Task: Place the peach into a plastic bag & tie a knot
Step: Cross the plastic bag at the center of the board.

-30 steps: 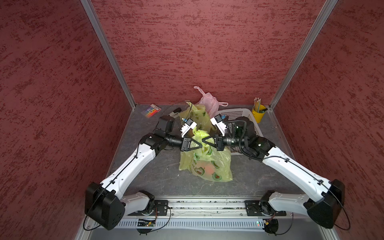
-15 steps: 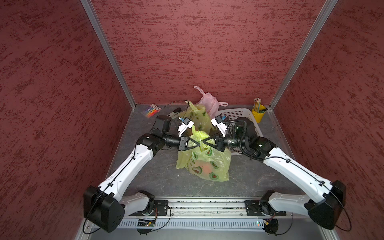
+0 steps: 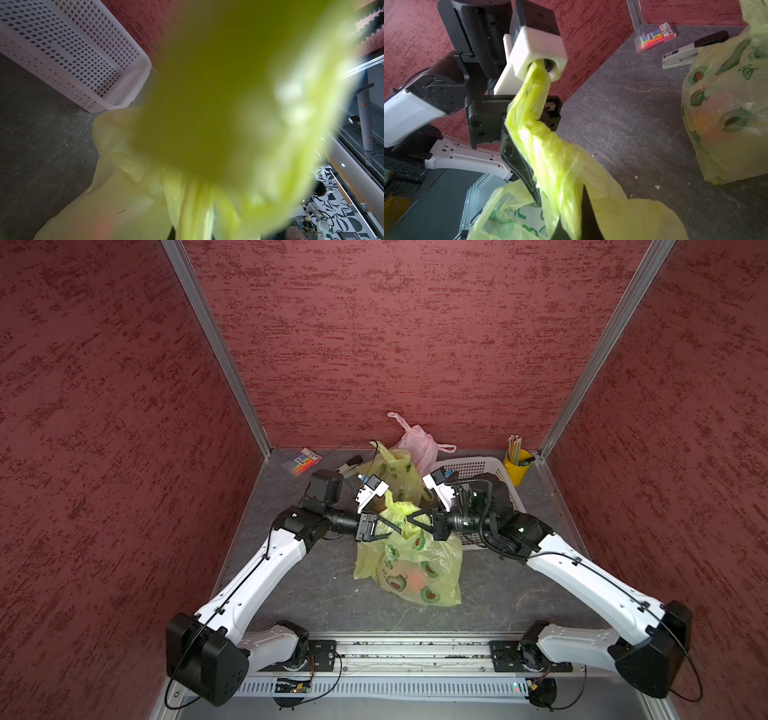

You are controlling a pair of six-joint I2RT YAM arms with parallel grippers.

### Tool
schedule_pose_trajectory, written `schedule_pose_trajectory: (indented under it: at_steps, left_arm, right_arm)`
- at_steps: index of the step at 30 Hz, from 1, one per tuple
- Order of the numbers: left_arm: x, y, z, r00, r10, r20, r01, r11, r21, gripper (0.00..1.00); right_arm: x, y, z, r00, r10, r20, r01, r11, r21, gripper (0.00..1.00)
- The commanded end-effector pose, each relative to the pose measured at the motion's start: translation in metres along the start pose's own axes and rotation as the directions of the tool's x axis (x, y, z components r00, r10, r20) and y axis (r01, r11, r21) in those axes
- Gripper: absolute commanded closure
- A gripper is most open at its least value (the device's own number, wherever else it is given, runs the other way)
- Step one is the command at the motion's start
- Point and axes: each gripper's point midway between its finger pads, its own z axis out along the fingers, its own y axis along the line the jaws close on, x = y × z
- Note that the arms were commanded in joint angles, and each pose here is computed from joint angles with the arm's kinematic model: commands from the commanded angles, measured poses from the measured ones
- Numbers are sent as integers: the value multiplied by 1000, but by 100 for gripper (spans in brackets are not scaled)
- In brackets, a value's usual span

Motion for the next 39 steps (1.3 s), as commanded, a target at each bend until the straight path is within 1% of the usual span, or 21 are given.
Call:
schedule_pose_trajectory:
  at_steps: [1, 5, 7, 9, 13, 14, 15, 16, 17, 18, 20, 22, 25, 28, 32, 35, 39]
  left_arm:
    - [-3, -14, 5, 999, 39, -11, -38, 999, 38, 100]
    - [-5, -11, 14, 999, 50, -1, -49, 998, 31, 100]
    - [-9, -12, 18, 998, 63, 14, -63, 998, 26, 100]
    - [-12, -8, 23, 997, 72, 22, -71, 997, -8, 100]
    - [-17, 3, 34, 995, 82, 50, -79, 995, -63, 100]
    - [-19, 5, 37, 995, 84, 60, -80, 994, -74, 97]
    - [-21, 7, 39, 993, 90, 75, -83, 993, -85, 90]
    - [-22, 6, 40, 991, 100, 88, -92, 992, -87, 78]
    - [-25, 5, 40, 988, 110, 108, -101, 991, -88, 63]
    - [-27, 3, 40, 984, 119, 129, -110, 991, -81, 53]
    - [-30, -9, 39, 975, 147, 166, -142, 989, -39, 42]
    - [-28, -15, 37, 973, 149, 175, -147, 989, -22, 36]
    - [-22, -21, 30, 970, 160, 182, -155, 987, -40, 32]
    - [-18, -30, 18, 965, 175, 198, -165, 984, -63, 30]
    - [-14, -42, 5, 955, 192, 228, -181, 981, -66, 28]
    - [-11, -47, 9, 955, 185, 232, -183, 983, -30, 30]
    - [-15, -49, 24, 951, 192, 244, -198, 980, 3, 33]
  right_arm:
    - [-27, -4, -2, 996, 7, 92, -11, 999, 50, 100]
    - [-39, -13, 0, 988, 37, 152, -51, 995, 84, 100]
    - [-45, -12, 0, 979, 59, 196, -74, 995, 69, 100]
    - [-53, -5, -1, 965, 91, 248, -96, 995, 8, 100]
    - [-68, 19, -9, 920, 170, 353, -115, 978, -171, 100]
    - [-70, 22, -11, 908, 193, 373, -120, 970, -209, 100]
    - [-71, 27, -12, 899, 208, 386, -116, 962, -248, 100]
    - [-72, 31, -13, 893, 218, 393, -110, 954, -280, 100]
    - [-73, 32, -12, 890, 228, 396, -110, 948, -300, 100]
    - [-74, 35, -12, 887, 236, 396, -105, 940, -325, 100]
    - [-76, 39, -10, 885, 241, 397, -94, 930, -355, 100]
    - [-78, 37, -9, 884, 230, 408, -84, 935, -346, 100]
    - [-83, 40, -9, 888, 192, 418, -47, 941, -334, 100]
    - [-87, 44, -8, 894, 162, 417, -15, 943, -334, 100]
    - [-94, 45, -10, 886, 156, 436, 3, 940, -341, 100]
    - [-100, 51, -7, 885, 166, 436, 15, 924, -383, 100]
    - [-108, 53, -2, 876, 206, 436, 7, 899, -438, 100]
